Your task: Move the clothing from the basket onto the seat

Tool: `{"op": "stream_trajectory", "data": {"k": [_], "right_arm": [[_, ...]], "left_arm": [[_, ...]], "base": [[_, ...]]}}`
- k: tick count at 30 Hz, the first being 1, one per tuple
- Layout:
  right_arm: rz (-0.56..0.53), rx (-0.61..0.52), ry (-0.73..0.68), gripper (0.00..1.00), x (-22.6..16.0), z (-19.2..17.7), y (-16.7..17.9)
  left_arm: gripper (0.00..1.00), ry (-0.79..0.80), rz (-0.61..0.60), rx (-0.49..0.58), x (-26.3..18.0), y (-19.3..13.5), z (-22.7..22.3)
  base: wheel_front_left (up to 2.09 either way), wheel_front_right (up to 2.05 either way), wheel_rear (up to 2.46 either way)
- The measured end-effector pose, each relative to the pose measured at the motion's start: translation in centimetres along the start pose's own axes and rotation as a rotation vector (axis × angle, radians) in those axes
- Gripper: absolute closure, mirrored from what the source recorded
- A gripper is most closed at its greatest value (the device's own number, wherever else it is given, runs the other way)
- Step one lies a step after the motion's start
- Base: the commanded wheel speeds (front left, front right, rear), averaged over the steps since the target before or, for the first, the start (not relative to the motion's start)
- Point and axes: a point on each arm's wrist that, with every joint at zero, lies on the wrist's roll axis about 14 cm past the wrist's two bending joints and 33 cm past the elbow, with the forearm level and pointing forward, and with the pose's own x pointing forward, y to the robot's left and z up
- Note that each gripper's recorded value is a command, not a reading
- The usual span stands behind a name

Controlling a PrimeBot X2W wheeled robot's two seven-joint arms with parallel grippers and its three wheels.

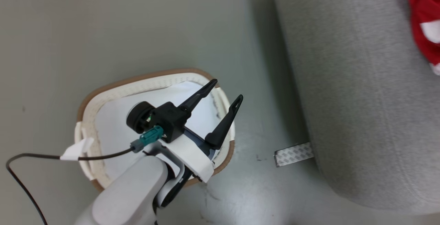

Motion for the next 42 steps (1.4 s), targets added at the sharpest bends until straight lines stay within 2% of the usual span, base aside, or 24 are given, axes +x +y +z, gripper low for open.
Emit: {"op": "stream_trajectory", "data": {"k": [3, 6, 10, 11, 12, 13, 23, 28, 33, 38, 42], "right_arm": [[0.037, 0.001, 0.195, 0.65, 1.2, -4.2, 2.1], [0.066, -0.003, 0.363, 0.65, 1.4, -8.0, 3.8], [0.093, 0.018, 0.486, 0.54, 1.3, -10.4, 5.2], [0.097, 0.014, 0.491, 0.47, 1.3, -10.4, 5.3], [0.1, 0.01, 0.49, 0.3, 1.2, -10.3, 5.2], [0.103, 0.008, 0.488, 0.01, 1.1, -10.1, 5.3], [0.122, -0.021, 0.472, 0.0, -1.9, -8.0, 4.1], [0.184, -0.073, 0.406, 0.0, -4.5, -4.7, 4.1], [0.252, -0.115, 0.21, 0.0, -7.0, 1.9, 4.3], [0.32, -0.145, 0.024, 0.0, -10.3, 6.3, 5.0], [0.401, -0.141, -0.132, 0.0, -12.9, 9.2, 6.8]], "left_arm": [[0.0, 0.007, 0.035, -0.003, -0.6, 1.3, -0.5], [0.0, 0.016, 0.074, -0.008, -1.2, 2.5, -1.2], [0.0, 0.027, 0.094, -0.009, -1.7, 3.2, -1.7], [0.0, 0.024, 0.097, -0.007, -1.8, 3.2, -1.6], [0.0, 0.022, 0.101, -0.003, -1.8, 3.3, -1.4], [0.0, 0.02, 0.105, 0.001, -1.8, 3.4, -1.2], [0.0, -0.016, 0.106, 0.038, -2.3, 1.7, 1.7], [0.0, -0.045, 0.135, 0.075, -3.6, 0.7, 4.1], [0.0, -0.107, 0.202, 0.133, -5.4, 0.3, 8.0], [0.0, -0.203, 0.275, 0.171, -7.8, -0.1, 12.5], [0.0, -0.287, 0.379, 0.204, -10.9, 0.6, 16.0]], "base": [[0.0, 0.0, 0.0], [0.0, 0.0, 0.0], [0.0, 0.0, 0.0], [0.0, 0.0, 0.0], [0.0, 0.0, 0.0], [0.0, 0.0, 0.0], [0.0, 0.0, 0.0], [0.0, 0.0, 0.0], [0.0, 0.0, 0.0], [0.0, 0.0, 0.0], [0.0, 0.0, 0.0]]}}
